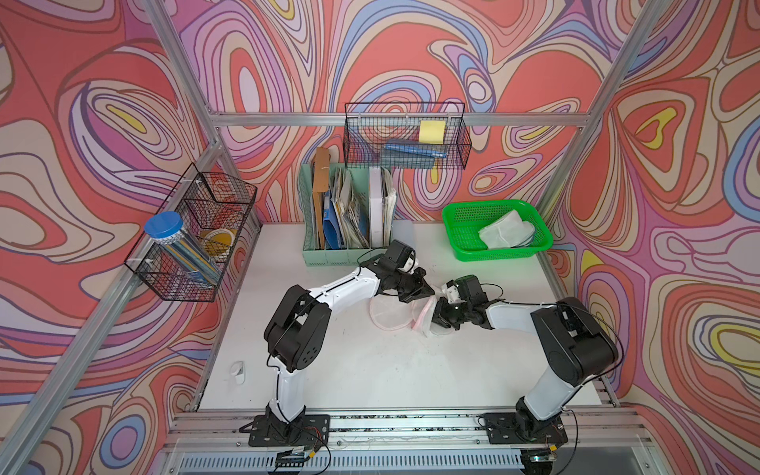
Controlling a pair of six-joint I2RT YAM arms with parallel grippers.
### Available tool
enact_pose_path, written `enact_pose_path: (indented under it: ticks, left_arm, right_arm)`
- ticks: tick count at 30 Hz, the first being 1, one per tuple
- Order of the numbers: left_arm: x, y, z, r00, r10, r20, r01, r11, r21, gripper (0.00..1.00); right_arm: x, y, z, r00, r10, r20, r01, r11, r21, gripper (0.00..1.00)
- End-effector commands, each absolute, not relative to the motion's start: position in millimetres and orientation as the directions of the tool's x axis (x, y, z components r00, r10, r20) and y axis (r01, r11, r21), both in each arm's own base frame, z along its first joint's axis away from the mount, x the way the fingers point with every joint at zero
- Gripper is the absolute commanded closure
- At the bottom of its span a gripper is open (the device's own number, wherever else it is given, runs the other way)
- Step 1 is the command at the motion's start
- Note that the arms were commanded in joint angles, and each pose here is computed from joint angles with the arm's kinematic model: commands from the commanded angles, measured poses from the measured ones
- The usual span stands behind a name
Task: Turn the laundry bag inside out
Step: Turn over the laundry bag at the center of the board.
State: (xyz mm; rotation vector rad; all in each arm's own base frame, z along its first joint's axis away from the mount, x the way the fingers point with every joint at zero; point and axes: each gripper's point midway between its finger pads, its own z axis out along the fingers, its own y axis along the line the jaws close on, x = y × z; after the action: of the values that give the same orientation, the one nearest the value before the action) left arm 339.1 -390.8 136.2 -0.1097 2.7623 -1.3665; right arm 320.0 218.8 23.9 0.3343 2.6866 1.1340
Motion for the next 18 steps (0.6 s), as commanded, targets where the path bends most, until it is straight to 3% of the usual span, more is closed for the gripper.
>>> enact_pose_path:
  ticks: [1,5,11,18]
  left_arm:
    - [339,-403,136,-0.997,-0.071,-0.02,-0.025,0.587,-0.809,1.0]
    - [338,-399,133,-0.996,-0.085,-0.022,-0.034,0.609,-0.792,1.0]
    - [336,-392,129,-0.995,-0.098,-0.014,-0.052,0.638,-0.769,1.0]
    - [336,-392,130,-0.995,-0.103,-0.014,-0.054,0.636,-0.77,1.0]
  right_arm:
    - [324,223,23,-0.959,0.258,-0.113,0.1,0.686,0.72,0.78]
    - [327,217,36,-0.957,0.241,-0.161,0.067,0.723,0.687,0.72]
    - [324,184,64,-0.933,0.236,-0.271,0.048,0.829,0.557,0.42]
    - [304,154,87,-0.903,0.248,-0.351,0.059,0.88,0.471,0.34]
